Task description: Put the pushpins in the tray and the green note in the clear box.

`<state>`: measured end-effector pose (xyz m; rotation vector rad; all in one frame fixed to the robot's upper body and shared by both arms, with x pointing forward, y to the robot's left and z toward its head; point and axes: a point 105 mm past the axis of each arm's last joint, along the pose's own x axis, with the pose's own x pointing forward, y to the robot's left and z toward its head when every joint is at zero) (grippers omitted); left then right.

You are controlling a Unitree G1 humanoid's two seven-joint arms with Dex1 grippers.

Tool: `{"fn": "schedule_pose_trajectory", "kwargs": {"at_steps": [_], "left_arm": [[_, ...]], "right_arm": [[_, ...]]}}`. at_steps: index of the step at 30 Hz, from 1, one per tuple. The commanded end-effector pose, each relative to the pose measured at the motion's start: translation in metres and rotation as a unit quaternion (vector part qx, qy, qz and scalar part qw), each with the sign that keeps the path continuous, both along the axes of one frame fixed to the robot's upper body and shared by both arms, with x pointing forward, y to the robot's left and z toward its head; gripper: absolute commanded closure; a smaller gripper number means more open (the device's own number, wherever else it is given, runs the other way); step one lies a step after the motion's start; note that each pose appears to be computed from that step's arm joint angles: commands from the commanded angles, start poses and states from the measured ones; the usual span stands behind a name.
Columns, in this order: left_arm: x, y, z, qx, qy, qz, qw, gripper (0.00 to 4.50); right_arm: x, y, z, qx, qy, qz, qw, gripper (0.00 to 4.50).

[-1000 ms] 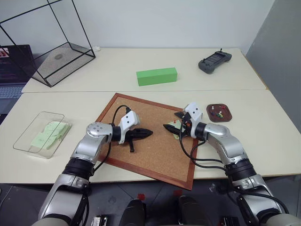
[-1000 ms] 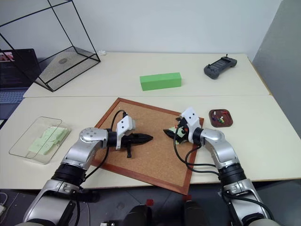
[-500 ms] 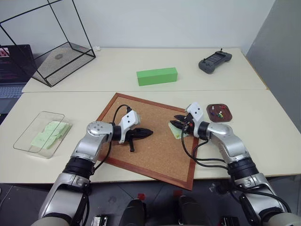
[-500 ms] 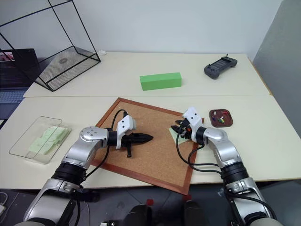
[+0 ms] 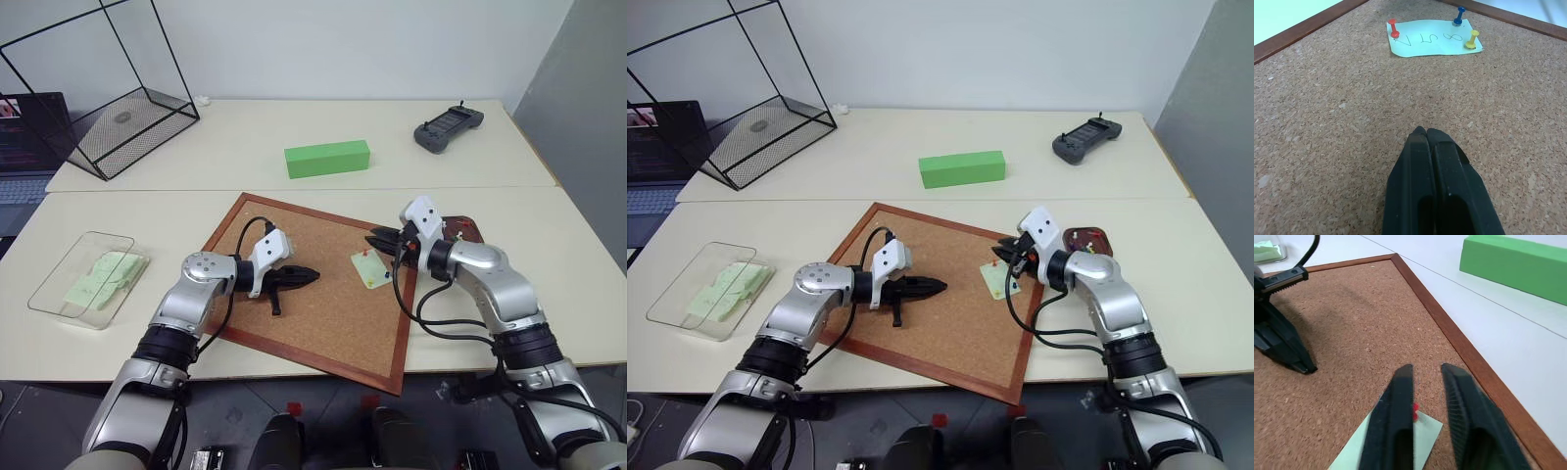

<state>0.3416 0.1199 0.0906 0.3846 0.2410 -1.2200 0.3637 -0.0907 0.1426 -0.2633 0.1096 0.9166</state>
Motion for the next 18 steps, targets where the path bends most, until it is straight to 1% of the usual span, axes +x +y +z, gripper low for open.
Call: {"fn": "schedule_pose_trajectory", "kwargs": {"at_steps": [1, 2, 7, 9, 18], "left_arm": [[0.0, -0.003, -0.003, 0.01, 0.006, -0.005, 1.0, 4.5], [0.001, -0.003, -0.003, 0.01, 0.006, -0.006, 1.0, 4.5], [0.001, -0.003, -0.003, 0.01, 0.005, -0.006, 1.0, 4.5], [0.001, -0.003, -0.002, 0.01, 0.006, -0.007, 1.0, 4.5], [-0.001, -0.001, -0.004, 0.013, 0.007, -0.006, 1.0, 4.5]], "right_arm": [[-0.006, 0.008, 0.012, -0.024, -0.022, 0.041, 0.999, 2.64], [-0.006, 0.009, 0.011, -0.027, -0.02, 0.046, 0.998, 2.48], [-0.005, 0.013, 0.0, -0.045, -0.013, 0.065, 0.997, 2.48], [-0.005, 0.016, -0.009, -0.056, -0.002, 0.073, 0.996, 2.48], [0.004, 0.018, -0.022, -0.053, 0.019, 0.067, 0.996, 2.48]]}}
